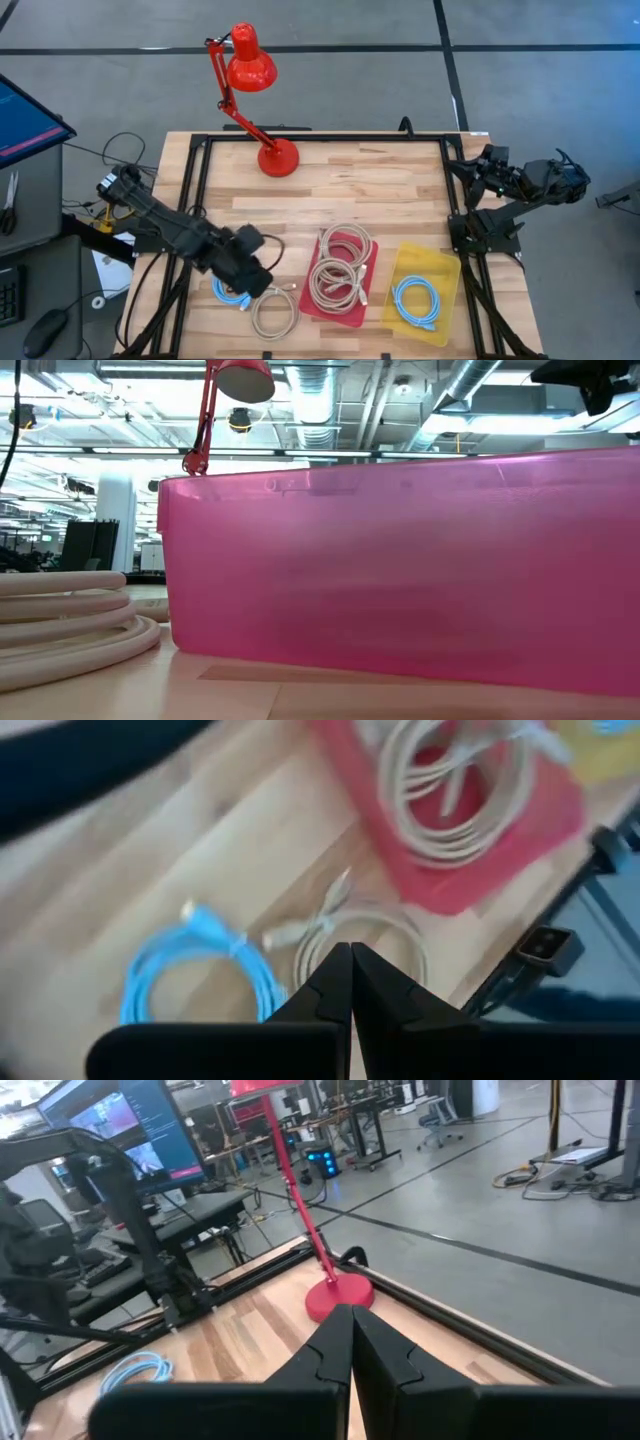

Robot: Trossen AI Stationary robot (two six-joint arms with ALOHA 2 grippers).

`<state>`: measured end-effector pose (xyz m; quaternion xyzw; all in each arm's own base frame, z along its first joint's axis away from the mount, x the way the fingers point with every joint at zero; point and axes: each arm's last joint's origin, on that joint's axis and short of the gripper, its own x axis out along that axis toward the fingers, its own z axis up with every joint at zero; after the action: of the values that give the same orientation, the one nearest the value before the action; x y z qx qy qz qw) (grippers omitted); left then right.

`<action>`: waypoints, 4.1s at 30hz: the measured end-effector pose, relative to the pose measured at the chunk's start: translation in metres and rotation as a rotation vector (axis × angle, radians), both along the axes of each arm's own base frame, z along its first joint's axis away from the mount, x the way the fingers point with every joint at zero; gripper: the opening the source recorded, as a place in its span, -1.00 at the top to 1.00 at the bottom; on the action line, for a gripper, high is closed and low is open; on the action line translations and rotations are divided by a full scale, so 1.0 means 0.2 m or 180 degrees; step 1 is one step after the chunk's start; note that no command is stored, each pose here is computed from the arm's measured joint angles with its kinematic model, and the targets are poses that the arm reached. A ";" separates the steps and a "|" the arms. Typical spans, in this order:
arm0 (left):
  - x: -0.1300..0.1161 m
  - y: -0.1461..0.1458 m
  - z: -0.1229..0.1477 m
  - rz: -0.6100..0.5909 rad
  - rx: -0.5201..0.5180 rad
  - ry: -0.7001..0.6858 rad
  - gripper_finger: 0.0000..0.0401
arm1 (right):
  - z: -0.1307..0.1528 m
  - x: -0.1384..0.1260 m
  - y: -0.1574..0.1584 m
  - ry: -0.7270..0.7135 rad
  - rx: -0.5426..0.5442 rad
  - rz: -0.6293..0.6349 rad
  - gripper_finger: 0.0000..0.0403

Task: Sort HDMI cables
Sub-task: Put the blue HDMI cable into the yellow bin

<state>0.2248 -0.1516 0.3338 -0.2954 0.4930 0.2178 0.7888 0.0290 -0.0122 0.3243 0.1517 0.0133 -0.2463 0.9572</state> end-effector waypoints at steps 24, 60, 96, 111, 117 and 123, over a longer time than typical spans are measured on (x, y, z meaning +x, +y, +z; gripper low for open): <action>-0.22 0.05 -0.52 0.0432 0.0245 0.1548 0.38 | 0.00 0.00 0.00 -0.0024 0.0035 -0.0052 1.00; -0.35 0.15 -1.00 0.0171 -0.0033 0.1198 0.83 | 0.00 0.00 0.00 -0.0113 0.0184 -0.0070 1.00; -0.03 0.34 -0.38 0.0223 0.0388 -0.0531 0.83 | 0.00 0.00 0.00 -0.0100 0.0199 0.0035 1.00; 0.22 0.61 -0.06 0.0395 0.1281 -0.1992 0.83 | 0.02 0.18 0.12 -0.0019 0.0944 0.1147 0.93; 0.26 0.67 -0.03 0.0537 0.1351 -0.2254 0.83 | 0.04 0.35 0.17 -0.0047 0.0944 0.1020 0.61; 0.29 0.67 -0.06 0.0534 0.1365 -0.2234 0.83 | 0.09 0.48 0.19 -0.0347 0.0957 0.0969 0.29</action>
<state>0.2834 -0.0174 0.3228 -0.2199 0.1120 0.2652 0.9321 0.1254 0.0267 0.3419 0.3020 0.0209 -0.0856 0.9492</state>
